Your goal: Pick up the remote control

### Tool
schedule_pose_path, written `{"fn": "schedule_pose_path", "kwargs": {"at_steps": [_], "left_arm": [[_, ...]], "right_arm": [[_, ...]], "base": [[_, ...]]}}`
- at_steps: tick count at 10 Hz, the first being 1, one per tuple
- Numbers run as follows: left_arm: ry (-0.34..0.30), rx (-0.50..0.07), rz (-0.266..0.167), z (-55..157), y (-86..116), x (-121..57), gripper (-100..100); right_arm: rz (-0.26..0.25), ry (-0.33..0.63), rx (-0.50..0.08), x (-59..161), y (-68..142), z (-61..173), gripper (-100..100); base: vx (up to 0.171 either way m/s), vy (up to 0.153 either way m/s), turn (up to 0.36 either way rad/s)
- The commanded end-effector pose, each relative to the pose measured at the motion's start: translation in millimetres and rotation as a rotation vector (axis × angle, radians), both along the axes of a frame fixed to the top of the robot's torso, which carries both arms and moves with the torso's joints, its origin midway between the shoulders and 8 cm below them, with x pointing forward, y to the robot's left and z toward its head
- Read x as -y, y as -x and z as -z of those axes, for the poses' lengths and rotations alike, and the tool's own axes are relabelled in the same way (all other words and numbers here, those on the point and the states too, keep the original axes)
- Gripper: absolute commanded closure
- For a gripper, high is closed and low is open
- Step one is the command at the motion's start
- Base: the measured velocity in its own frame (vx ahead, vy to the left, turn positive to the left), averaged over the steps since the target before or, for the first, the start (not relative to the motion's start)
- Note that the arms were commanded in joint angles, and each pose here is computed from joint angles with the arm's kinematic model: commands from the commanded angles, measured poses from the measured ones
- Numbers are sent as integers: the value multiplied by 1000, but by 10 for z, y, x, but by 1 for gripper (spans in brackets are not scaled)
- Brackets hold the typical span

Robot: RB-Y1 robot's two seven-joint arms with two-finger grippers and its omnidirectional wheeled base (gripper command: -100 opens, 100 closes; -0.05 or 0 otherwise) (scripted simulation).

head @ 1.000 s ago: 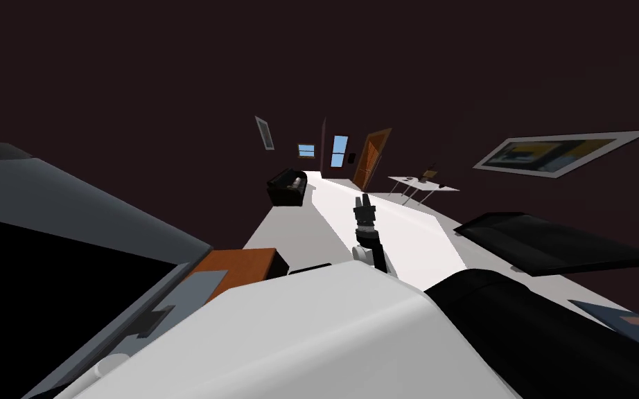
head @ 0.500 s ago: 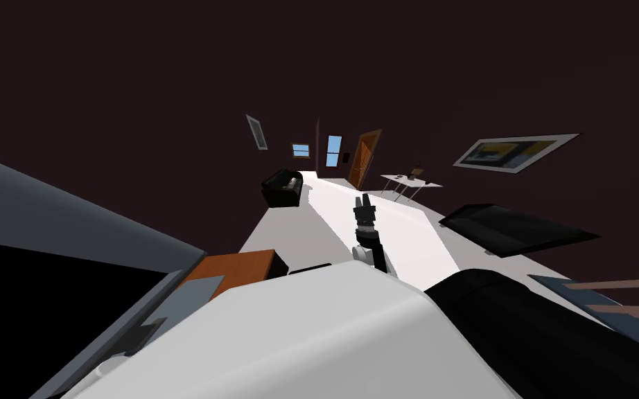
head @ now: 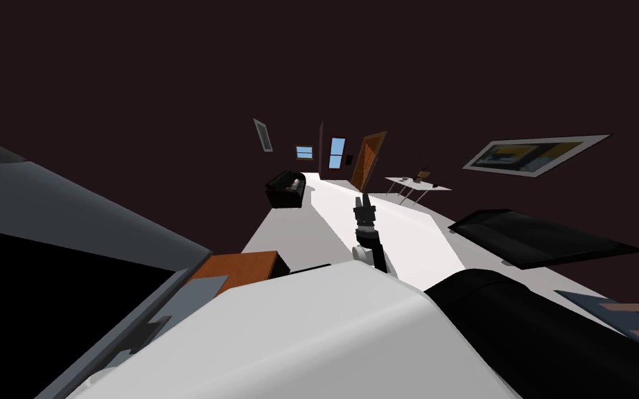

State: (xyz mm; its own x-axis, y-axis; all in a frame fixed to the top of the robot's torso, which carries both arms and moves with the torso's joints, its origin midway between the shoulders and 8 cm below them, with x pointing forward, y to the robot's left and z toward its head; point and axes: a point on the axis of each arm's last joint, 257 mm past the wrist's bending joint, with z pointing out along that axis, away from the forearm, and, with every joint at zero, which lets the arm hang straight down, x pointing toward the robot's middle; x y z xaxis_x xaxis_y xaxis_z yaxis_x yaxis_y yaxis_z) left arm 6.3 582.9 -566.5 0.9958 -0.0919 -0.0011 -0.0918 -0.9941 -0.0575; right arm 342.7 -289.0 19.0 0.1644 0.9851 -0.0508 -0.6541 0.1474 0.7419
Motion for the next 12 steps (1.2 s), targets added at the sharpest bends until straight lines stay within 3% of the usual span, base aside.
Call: {"fn": "schedule_pose_path", "kwargs": {"at_steps": [1, 6, 8, 9, 12], "left_arm": [[0, 2, 19, 20, 69, 12, -100], [0, 2, 69, 68, 207, 41, -100], [-1, 4, 79, 114, 348, 77, -100], [-1, 3, 106, 114, 348, 77, -100], [-1, 3, 106, 114, 348, 77, -100]], "right_arm": [[0, 0, 0, 0, 0, 0, 0], [0, 0, 0, 0, 0, 0, 0], [0, 0, 0, 0, 0, 0, 0], [0, 0, 0, 0, 0, 0, 0], [0, 0, 0, 0, 0, -1, 0]], "base": [[122, 17, 89], [63, -7, 93], [56, -53, 173], [73, -34, 83], [-1, 4, -16]]}}
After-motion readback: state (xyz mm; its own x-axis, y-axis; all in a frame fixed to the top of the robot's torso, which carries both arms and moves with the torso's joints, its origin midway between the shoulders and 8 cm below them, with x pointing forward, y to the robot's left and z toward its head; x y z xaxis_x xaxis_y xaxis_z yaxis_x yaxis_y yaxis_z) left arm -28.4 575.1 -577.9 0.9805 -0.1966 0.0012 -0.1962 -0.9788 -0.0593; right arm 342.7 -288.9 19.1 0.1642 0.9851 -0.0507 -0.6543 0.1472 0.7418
